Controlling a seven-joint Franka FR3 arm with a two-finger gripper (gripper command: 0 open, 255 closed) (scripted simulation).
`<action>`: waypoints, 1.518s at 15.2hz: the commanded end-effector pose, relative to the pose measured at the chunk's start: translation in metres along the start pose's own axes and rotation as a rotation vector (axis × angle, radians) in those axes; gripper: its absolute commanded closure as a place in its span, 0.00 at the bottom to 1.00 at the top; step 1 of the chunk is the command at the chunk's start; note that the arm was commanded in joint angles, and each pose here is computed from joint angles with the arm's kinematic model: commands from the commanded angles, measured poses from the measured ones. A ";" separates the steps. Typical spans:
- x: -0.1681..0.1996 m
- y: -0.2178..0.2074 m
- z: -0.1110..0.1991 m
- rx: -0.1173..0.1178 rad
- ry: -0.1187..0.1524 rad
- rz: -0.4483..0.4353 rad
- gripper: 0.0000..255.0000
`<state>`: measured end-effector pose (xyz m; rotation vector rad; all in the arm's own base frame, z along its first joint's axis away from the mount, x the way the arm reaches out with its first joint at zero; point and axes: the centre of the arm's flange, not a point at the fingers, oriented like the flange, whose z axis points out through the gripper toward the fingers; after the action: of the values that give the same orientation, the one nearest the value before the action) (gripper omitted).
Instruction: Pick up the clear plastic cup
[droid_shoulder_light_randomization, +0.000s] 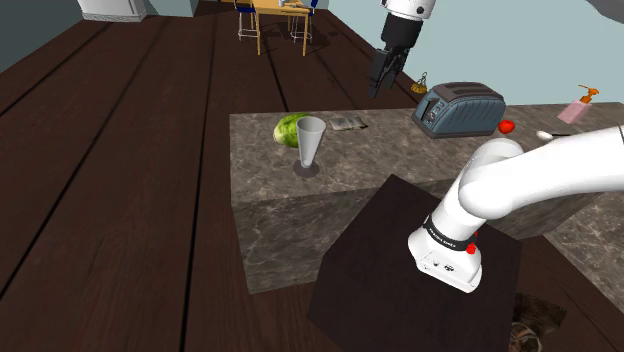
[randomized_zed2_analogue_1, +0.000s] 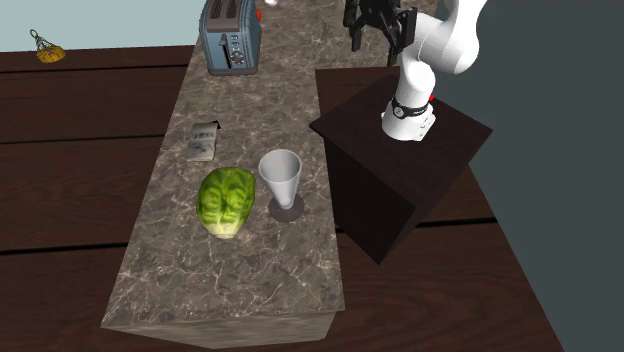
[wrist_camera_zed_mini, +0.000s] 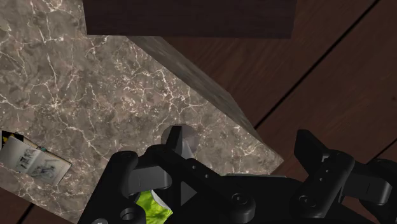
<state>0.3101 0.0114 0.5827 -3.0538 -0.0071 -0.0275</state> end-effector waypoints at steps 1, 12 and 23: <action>0.000 0.000 0.000 0.000 0.000 0.000 0.00; 0.104 0.062 0.086 0.031 -0.012 0.012 0.00; 0.206 0.122 0.175 0.062 -0.024 0.023 0.00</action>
<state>0.5091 -0.0876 0.4088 -2.9936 0.0246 0.0094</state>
